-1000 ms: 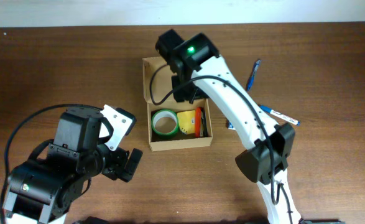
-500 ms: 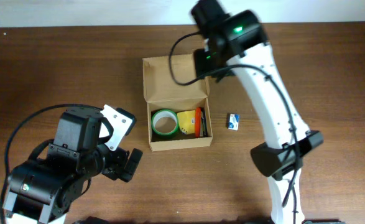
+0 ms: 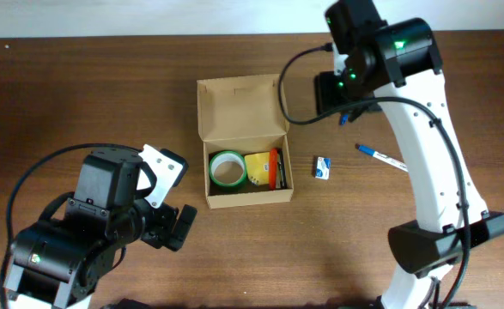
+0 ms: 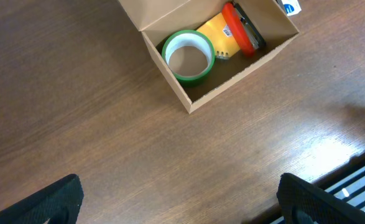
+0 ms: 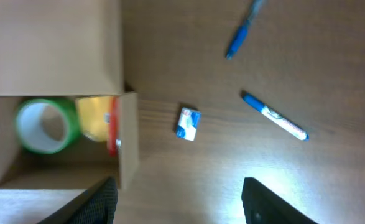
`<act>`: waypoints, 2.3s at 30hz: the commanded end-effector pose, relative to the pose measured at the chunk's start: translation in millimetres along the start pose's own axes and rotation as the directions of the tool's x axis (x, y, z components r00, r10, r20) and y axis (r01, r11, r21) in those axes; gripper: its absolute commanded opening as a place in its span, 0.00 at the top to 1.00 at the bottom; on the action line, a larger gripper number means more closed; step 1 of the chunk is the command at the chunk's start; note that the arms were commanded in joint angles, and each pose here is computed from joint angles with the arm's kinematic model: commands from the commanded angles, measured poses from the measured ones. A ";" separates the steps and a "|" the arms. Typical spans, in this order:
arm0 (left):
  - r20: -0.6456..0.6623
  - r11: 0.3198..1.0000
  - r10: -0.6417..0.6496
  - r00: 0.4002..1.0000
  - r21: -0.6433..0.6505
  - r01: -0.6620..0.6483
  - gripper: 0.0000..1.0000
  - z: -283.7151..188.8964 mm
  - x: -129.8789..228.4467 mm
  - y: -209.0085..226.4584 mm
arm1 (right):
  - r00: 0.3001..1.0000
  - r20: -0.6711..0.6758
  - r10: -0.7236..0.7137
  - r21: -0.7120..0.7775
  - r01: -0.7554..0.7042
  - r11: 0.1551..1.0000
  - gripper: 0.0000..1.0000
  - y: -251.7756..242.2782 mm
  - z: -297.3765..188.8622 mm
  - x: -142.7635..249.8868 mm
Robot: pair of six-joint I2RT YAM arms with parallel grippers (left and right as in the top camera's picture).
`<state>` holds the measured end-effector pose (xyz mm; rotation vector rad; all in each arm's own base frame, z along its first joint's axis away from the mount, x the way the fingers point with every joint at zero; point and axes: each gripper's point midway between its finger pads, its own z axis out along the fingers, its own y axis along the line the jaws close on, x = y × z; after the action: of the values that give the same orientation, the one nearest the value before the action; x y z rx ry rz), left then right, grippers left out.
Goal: Pack container
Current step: 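Raise the right gripper out of the box and move right, then lower the right gripper and grasp the small white-blue staples box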
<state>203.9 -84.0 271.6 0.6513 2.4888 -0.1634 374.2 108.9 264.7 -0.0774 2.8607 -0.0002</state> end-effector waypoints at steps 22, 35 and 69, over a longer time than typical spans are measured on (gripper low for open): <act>0.022 1.000 0.019 1.000 0.011 -0.019 0.00 -4.5 -5.1 -2.2 | 0.967 -0.251 0.030 -0.087 -0.053 0.995 0.35 -12.0 163.4 58.4; 0.022 1.000 0.019 1.000 0.011 -0.019 0.01 -4.5 -5.1 -2.2 | 0.965 -0.259 0.035 -0.106 -0.064 0.992 0.35 -10.3 217.0 88.6; 0.022 1.000 0.019 1.000 0.011 -0.019 0.00 -4.5 -5.1 -2.2 | 0.959 -0.156 0.237 -0.019 -0.243 0.970 0.36 -12.1 246.1 83.3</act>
<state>203.9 -84.0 271.6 0.6513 2.4888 -0.1634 365.2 96.1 8.7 0.2643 3.0045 0.1301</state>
